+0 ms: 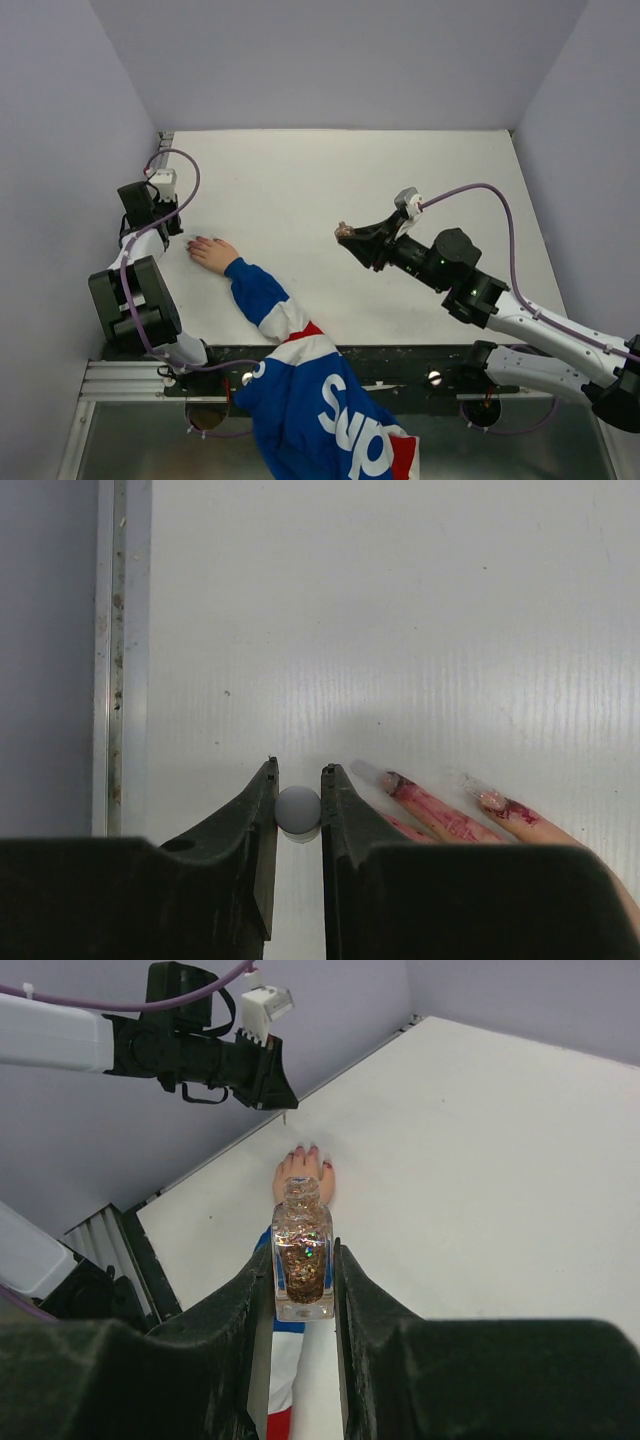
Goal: Paint the nails
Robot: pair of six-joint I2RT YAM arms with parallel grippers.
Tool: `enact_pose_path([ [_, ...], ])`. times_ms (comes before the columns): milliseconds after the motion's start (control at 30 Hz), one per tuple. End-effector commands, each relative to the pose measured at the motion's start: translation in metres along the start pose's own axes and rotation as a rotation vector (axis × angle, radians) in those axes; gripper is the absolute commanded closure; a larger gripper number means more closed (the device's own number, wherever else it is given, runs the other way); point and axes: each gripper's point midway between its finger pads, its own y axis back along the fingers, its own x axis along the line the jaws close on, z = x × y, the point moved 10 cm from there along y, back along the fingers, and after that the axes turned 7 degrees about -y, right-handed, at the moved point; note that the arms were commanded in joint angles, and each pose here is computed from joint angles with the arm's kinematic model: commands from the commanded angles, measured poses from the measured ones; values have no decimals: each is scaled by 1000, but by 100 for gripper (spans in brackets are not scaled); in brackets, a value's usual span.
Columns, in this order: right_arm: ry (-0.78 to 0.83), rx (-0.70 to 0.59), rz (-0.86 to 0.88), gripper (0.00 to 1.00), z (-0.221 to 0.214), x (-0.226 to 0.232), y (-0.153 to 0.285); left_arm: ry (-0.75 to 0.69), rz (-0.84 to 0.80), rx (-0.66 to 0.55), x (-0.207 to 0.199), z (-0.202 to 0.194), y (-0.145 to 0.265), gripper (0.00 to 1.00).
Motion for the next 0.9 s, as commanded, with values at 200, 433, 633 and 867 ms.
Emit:
enact_pose_path([
  [200,8,11,-25,99,-6,-4,-6,-8,-159,-20,1,-10,-22,100],
  [433,6,19,-30,99,-9,-5,-7,14,-215,26,3,-10,-26,100],
  [633,11,16,-34,99,-8,-6,-6,37,-246,26,7,-10,-26,100],
  [867,7,10,-30,99,-6,-5,-6,40,-233,73,9,-10,-23,100],
])
